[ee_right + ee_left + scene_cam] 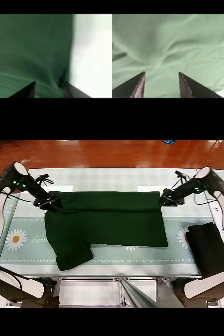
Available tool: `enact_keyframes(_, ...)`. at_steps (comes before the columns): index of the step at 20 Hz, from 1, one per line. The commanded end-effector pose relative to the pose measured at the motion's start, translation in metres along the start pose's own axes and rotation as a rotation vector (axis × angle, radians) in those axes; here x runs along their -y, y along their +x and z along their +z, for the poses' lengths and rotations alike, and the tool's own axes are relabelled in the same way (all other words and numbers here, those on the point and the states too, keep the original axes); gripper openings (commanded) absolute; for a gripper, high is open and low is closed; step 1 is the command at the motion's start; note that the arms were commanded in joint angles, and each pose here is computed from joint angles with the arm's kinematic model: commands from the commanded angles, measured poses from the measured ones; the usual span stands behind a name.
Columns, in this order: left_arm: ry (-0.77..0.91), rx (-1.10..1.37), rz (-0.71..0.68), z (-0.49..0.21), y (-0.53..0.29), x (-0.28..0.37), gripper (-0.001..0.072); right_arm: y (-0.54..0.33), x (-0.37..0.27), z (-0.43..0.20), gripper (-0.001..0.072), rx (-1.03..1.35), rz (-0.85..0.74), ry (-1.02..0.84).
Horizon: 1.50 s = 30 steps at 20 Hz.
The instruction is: Fold the shirts.
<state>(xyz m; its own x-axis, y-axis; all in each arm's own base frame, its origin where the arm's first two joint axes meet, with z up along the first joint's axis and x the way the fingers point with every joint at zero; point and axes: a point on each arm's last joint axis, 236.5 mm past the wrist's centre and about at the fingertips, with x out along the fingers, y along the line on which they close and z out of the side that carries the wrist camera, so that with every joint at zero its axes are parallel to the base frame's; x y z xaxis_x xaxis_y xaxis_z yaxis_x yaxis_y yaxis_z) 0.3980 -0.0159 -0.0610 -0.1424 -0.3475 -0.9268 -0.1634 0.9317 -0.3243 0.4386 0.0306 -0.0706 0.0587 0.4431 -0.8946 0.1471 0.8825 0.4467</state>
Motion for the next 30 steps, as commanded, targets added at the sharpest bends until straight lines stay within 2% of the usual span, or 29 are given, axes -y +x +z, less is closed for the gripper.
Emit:
enact_keyframes(1,-0.061,-0.012,0.088,-0.032,-0.026,-0.038,0.0510,-0.037,0.027,-0.019,0.0411,-0.013,-0.056,0.038)
enact_keyframes(3,-0.152,-0.006,0.138,-0.073,-0.034,-0.079,0.0510,-0.049,0.055,-0.036,0.0411,0.032,-0.115,0.076)
enact_keyframes(5,-0.293,0.078,0.089,-0.111,-0.028,-0.108,0.0510,-0.041,0.057,-0.054,0.0411,0.123,-0.046,0.158)
enact_keyframes(8,-0.472,0.220,-0.180,-0.145,-0.002,-0.098,0.0510,-0.021,0.017,-0.084,0.0411,0.246,0.151,0.193)
enact_keyframes(9,-0.473,0.234,-0.258,-0.153,0.006,-0.089,0.0510,-0.017,0.003,-0.096,0.0411,0.263,0.206,0.184)
enact_keyframes(11,-0.470,0.179,-0.263,-0.179,0.029,-0.090,0.0510,-0.017,-0.013,-0.117,0.0411,0.276,0.258,0.160)
enact_keyframes(15,-0.482,0.097,-0.296,-0.199,0.060,-0.069,0.0510,-0.040,-0.021,-0.131,0.0411,0.340,0.246,0.129)
enact_keyframes(18,-0.458,0.123,-0.338,-0.190,0.078,-0.046,0.0509,-0.059,-0.026,-0.127,0.0411,0.415,0.242,0.113)
enact_keyframes(22,-0.352,0.113,-0.295,-0.185,0.094,-0.026,0.0507,-0.094,0.020,-0.130,0.0411,0.500,0.190,0.223)
enact_keyframes(23,-0.328,0.107,-0.283,-0.185,0.098,-0.023,0.0465,-0.094,0.043,-0.142,0.0411,0.471,0.138,0.266)
enact_keyframes(25,-0.311,0.101,-0.276,-0.184,0.101,-0.020,0.0027,-0.078,0.085,-0.180,0.0410,0.353,0.016,0.389)
enact_keyframes(27,-0.305,0.097,-0.279,-0.185,0.099,-0.019,0.0020,-0.049,0.090,-0.212,0.0411,0.245,0.007,0.450)
enact_keyframes(30,-0.295,0.083,-0.287,-0.188,0.098,-0.016,0.0020,-0.015,0.067,-0.224,0.0410,0.200,0.098,0.467)
